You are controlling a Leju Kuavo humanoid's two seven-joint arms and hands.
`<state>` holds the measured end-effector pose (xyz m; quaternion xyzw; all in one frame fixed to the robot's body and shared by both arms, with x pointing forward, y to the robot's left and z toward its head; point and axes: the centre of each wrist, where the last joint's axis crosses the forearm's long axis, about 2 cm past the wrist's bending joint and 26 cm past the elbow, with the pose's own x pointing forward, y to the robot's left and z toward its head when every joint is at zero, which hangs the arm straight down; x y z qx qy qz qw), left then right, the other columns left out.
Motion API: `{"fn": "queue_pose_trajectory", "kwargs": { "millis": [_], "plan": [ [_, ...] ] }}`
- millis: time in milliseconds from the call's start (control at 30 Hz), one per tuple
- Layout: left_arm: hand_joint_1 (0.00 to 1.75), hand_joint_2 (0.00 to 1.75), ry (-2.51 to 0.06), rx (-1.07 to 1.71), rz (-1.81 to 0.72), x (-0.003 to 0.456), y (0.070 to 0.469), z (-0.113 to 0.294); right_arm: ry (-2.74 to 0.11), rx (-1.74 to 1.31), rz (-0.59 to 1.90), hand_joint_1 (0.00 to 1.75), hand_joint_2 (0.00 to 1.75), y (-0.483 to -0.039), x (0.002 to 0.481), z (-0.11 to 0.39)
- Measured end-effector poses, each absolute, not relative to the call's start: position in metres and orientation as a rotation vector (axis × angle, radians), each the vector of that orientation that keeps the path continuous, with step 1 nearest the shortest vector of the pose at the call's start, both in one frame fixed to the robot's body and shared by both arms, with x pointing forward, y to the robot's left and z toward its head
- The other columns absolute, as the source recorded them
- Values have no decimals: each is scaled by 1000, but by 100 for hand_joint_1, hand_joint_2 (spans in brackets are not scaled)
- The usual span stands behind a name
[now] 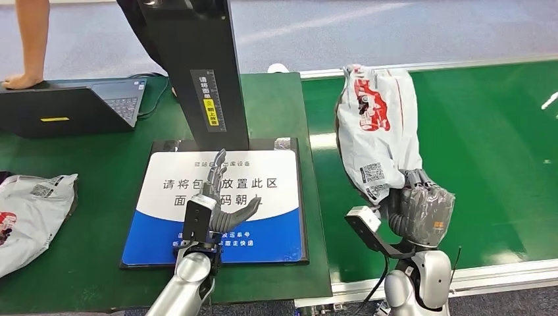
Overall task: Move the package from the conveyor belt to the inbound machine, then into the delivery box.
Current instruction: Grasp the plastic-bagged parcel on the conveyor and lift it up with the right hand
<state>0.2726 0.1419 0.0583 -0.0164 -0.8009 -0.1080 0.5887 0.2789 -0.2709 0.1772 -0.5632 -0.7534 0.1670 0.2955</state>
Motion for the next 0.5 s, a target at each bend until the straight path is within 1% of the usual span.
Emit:
{"fn": "queue_pose_trajectory", "kwargs": {
  "millis": [100, 267, 500],
  "plan": [
    [0, 175, -1883, -26, -240, 273, 141, 59, -2080, -1485, 400, 175, 175, -267, 280, 188],
    [0, 175, -1943, 60, -171, 277, 146, 61, -2204, -1327, 304, 175, 175, -252, 291, 200],
    [0, 175, -1993, 217, 54, 272, 166, 69, -2322, -1157, 488, 175, 175, -218, 295, 202]
  ]
}}
